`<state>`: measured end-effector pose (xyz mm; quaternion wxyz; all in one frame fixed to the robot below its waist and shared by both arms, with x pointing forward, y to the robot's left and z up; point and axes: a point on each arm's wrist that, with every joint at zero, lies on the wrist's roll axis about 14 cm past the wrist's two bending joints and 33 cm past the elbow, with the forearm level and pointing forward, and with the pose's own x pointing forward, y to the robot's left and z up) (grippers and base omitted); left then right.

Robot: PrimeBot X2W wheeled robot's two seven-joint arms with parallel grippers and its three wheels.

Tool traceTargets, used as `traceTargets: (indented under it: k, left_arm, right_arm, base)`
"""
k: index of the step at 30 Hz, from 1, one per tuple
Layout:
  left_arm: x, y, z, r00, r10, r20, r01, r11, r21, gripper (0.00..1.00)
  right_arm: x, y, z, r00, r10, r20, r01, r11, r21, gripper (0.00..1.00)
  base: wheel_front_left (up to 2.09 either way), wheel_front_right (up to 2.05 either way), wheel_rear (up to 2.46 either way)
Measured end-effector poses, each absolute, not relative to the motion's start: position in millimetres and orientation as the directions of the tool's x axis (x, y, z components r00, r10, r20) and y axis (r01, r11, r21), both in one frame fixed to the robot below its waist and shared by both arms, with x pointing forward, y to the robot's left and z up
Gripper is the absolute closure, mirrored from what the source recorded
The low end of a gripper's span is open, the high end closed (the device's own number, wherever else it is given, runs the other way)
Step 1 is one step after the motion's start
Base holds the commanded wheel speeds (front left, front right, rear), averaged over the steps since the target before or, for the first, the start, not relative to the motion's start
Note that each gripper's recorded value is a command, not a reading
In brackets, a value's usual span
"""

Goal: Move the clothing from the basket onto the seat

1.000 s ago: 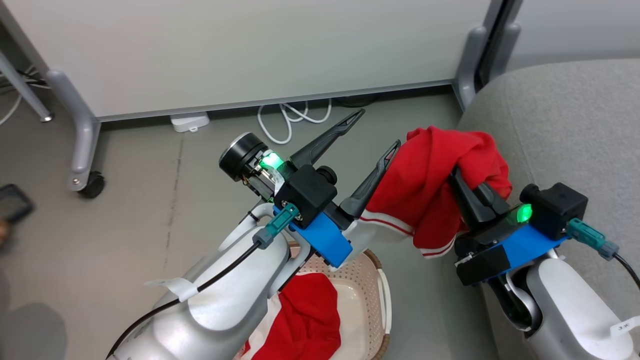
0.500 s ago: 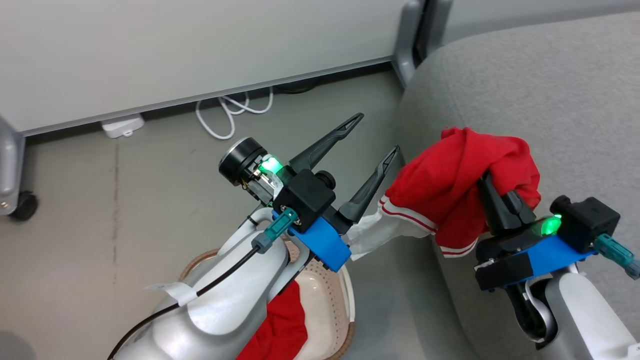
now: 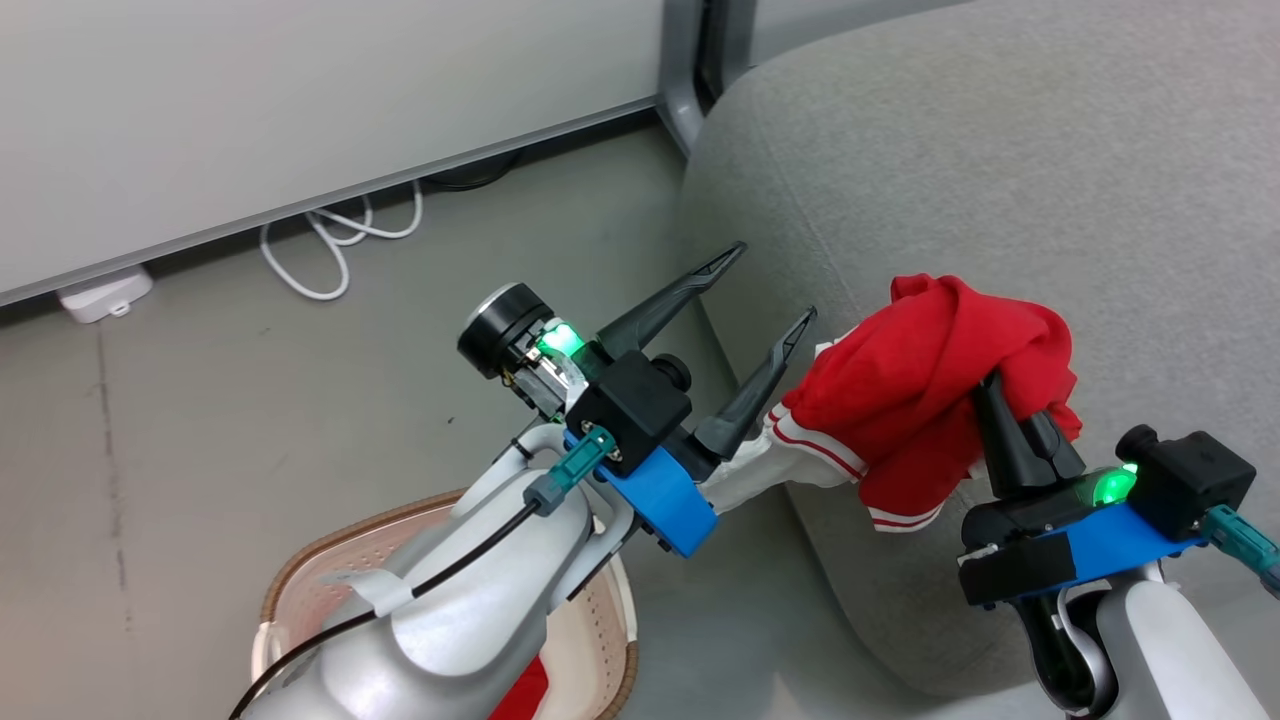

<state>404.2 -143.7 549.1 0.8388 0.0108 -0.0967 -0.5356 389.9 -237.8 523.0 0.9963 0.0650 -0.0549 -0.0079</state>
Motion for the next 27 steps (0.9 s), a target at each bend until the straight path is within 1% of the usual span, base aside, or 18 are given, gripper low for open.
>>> traceTargets:
  k: [4, 8, 15, 20, 27]
  left_arm:
    - [396, -158, 549, 0.365, -0.918, 0.156, 0.916, 0.384, 0.114, 0.0]
    - [390, -167, 549, 0.34, -0.927, 0.159, 0.927, 0.359, 0.107, 0.0]
    - [392, -170, 547, 0.332, -0.93, 0.161, 0.931, 0.35, 0.105, 0.0]
    - [398, -167, 543, 0.34, -0.927, 0.158, 0.929, 0.357, 0.101, 0.0]
    - [417, -160, 534, 0.351, -0.922, 0.161, 0.924, 0.369, 0.102, 0.0]
  right_arm:
    - [379, -252, 521, 0.992, -0.073, 0.099, 0.06, 0.99, 0.131, 1.0]
    - [373, -259, 519, 0.99, -0.101, 0.095, 0.088, 0.987, 0.132, 1.0]
    - [372, -263, 520, 0.988, -0.118, 0.098, 0.106, 0.987, 0.122, 1.0]
    - [386, -272, 540, 0.98, -0.126, 0.157, 0.113, 0.99, 0.09, 1.0]
    - [423, -298, 589, 0.95, -0.128, 0.285, 0.142, 0.99, -0.026, 1.0]
  base:
    - [0.0, 0.0, 0.0]
    - [0.0, 0.0, 0.0]
    - [0.0, 0.0, 0.0]
    - [0.0, 0.0, 0.0]
    - [0.0, 0.0, 0.0]
